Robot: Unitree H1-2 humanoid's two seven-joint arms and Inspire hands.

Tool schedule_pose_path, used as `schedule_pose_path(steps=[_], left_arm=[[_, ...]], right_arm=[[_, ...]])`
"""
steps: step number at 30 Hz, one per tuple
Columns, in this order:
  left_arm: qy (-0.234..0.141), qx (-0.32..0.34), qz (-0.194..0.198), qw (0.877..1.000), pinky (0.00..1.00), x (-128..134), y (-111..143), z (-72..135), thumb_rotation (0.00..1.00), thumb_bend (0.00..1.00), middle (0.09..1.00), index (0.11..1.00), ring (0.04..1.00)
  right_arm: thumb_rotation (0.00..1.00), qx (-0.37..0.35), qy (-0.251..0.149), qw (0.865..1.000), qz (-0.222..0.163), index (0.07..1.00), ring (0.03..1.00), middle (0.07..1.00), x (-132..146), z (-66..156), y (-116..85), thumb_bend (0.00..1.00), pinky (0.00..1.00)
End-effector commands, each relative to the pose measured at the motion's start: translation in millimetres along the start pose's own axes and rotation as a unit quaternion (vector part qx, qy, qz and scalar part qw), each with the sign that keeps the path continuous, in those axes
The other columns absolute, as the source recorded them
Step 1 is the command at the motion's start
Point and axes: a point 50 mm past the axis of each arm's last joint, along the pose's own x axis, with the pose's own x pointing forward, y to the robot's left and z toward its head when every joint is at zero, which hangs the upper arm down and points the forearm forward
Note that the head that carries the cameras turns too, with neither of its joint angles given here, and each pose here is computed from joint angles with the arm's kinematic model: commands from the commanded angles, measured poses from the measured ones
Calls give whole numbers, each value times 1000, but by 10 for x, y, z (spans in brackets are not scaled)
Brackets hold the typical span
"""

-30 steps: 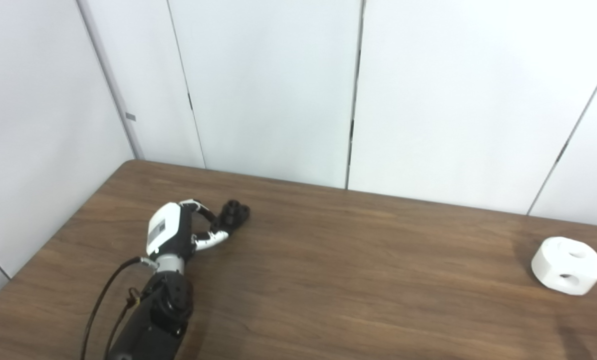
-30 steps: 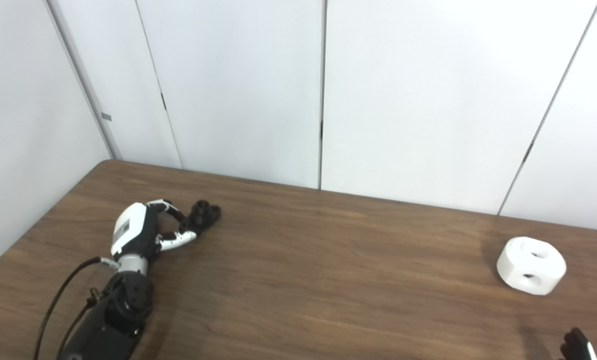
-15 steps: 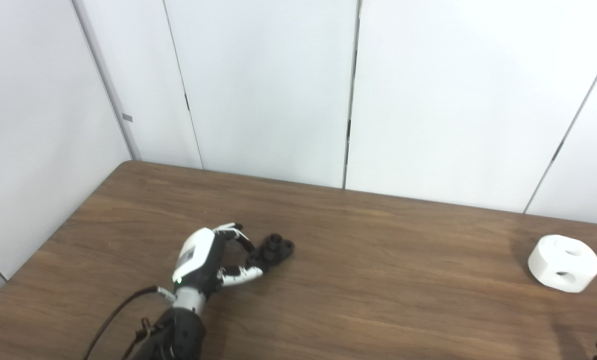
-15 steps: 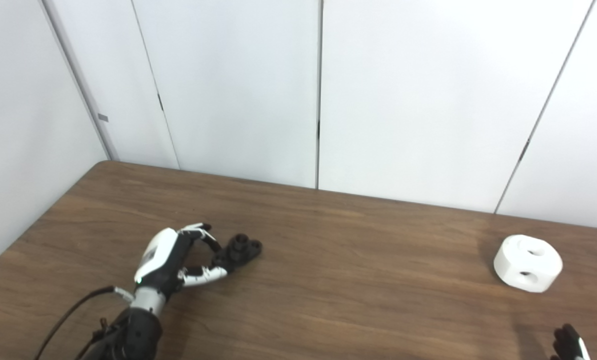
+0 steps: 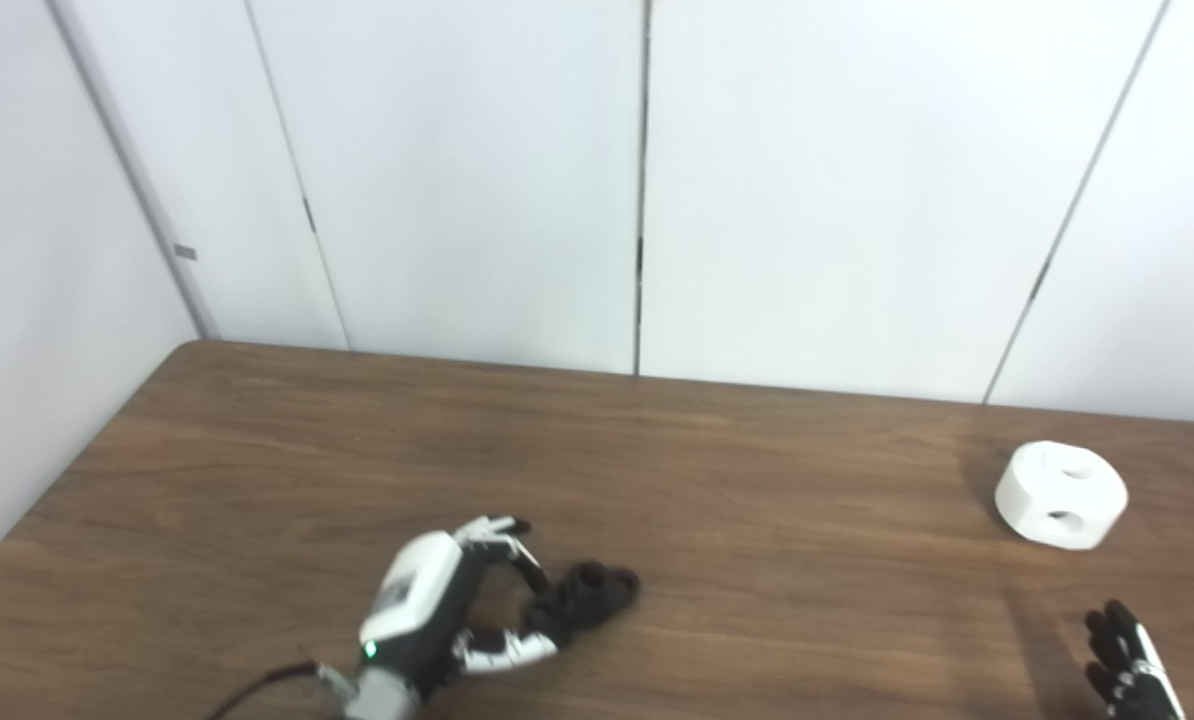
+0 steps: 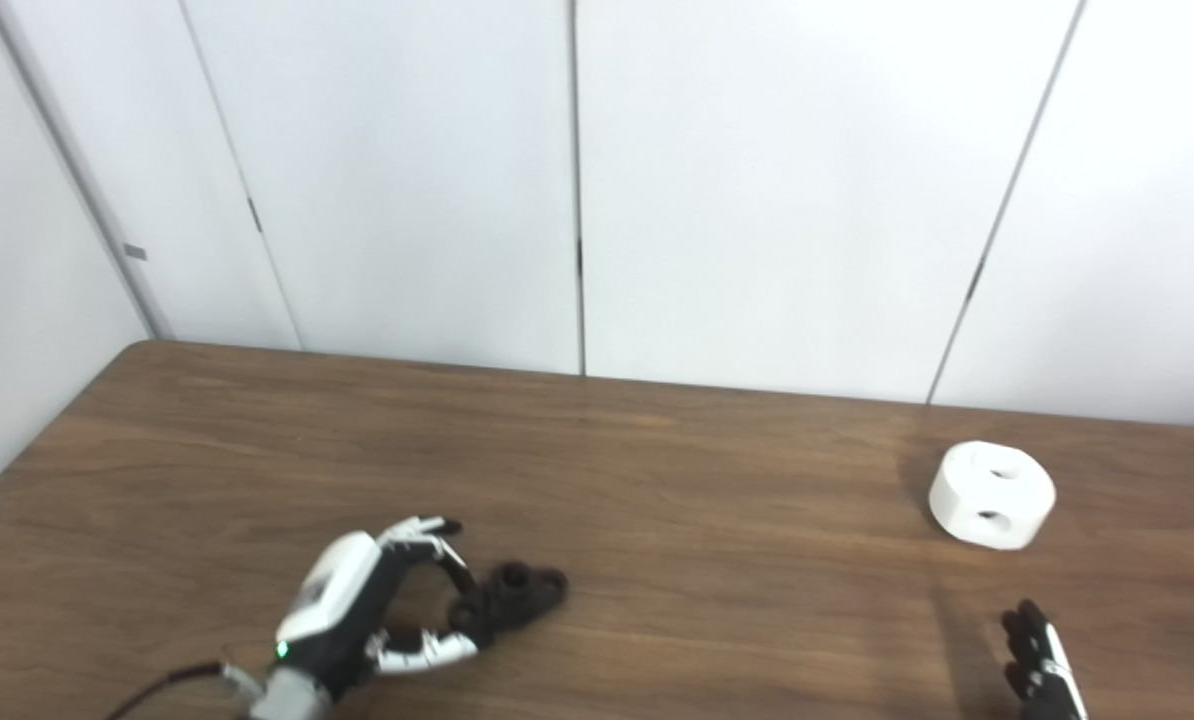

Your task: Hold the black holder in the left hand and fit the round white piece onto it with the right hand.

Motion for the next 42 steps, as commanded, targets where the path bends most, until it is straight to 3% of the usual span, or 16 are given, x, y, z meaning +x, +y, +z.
schedule_pose_path(steps=[1,8,18,22,32,42], left_arm=[[-11,5,-48,999,873,-92,-140,69,50,505,854,492,910],[-31,11,-98,995,931,-218,-333,241,52,504,864,492,921],[-34,-7,-146,989,934,-417,-460,287,49,502,888,492,947],[-39,7,-152,988,961,-426,-442,272,49,501,888,492,951],[-26,87,-161,983,912,-441,-397,222,48,507,843,492,912],[-49,118,-155,980,900,-441,-420,262,47,510,831,492,900]], right_arm=[[1000,11,24,1000,-1,1000,1000,975,-104,-75,117,527,1000],[1000,5,22,1000,4,1000,1000,972,-133,17,139,508,1000],[990,0,30,1000,4,997,996,969,-157,116,132,528,1000],[983,0,29,1000,2,994,992,963,-155,149,126,520,1000],[984,-3,35,999,1,996,990,965,-150,194,72,534,1000],[998,-5,40,999,3,995,999,967,-139,218,54,551,1000]])
